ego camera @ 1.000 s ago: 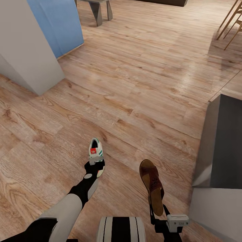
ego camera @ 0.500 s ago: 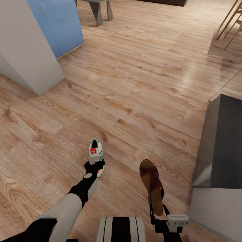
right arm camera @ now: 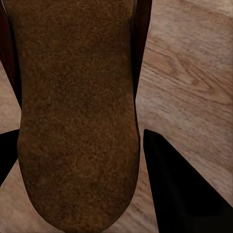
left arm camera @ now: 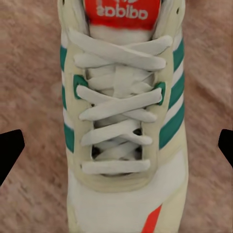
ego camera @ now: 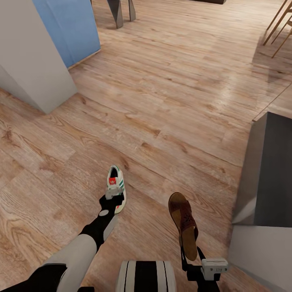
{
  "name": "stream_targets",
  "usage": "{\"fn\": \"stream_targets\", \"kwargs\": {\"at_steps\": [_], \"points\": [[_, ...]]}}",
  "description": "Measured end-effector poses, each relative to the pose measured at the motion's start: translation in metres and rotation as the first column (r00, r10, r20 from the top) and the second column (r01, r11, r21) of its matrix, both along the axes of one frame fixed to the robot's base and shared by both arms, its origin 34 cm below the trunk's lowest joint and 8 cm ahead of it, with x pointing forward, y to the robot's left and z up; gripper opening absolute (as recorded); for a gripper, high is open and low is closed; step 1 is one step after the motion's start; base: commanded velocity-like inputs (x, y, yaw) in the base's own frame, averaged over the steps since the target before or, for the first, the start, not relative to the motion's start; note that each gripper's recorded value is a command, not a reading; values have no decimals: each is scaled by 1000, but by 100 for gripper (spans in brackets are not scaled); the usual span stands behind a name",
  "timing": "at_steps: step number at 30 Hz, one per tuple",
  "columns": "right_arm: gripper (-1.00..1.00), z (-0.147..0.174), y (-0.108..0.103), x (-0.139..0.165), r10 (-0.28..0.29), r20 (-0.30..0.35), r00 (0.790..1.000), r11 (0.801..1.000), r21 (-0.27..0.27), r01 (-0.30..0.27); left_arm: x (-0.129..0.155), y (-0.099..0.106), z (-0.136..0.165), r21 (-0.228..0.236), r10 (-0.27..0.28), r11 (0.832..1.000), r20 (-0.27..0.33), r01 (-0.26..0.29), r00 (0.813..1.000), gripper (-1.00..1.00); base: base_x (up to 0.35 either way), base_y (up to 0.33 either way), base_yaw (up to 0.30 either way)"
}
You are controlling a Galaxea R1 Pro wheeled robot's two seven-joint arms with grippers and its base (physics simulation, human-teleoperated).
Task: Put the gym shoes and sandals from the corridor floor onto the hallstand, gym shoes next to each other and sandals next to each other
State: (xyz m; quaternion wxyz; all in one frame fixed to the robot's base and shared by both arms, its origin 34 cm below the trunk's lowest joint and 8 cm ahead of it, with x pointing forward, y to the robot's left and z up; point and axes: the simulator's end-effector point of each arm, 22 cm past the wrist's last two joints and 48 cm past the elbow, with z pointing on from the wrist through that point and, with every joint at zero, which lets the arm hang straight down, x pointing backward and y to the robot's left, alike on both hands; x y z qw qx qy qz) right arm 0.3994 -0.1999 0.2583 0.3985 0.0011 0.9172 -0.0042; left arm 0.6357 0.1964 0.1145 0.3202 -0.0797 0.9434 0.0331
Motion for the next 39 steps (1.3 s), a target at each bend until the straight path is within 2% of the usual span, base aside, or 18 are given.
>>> {"fn": "stream_targets", "kwargs": {"at_steps": [39], "points": [[-100,-3,0,-3,-1,-11,1000,1000,1,1,-14,10,-11,0,37,999,-29,-37,999,100,0,0,0]]}}
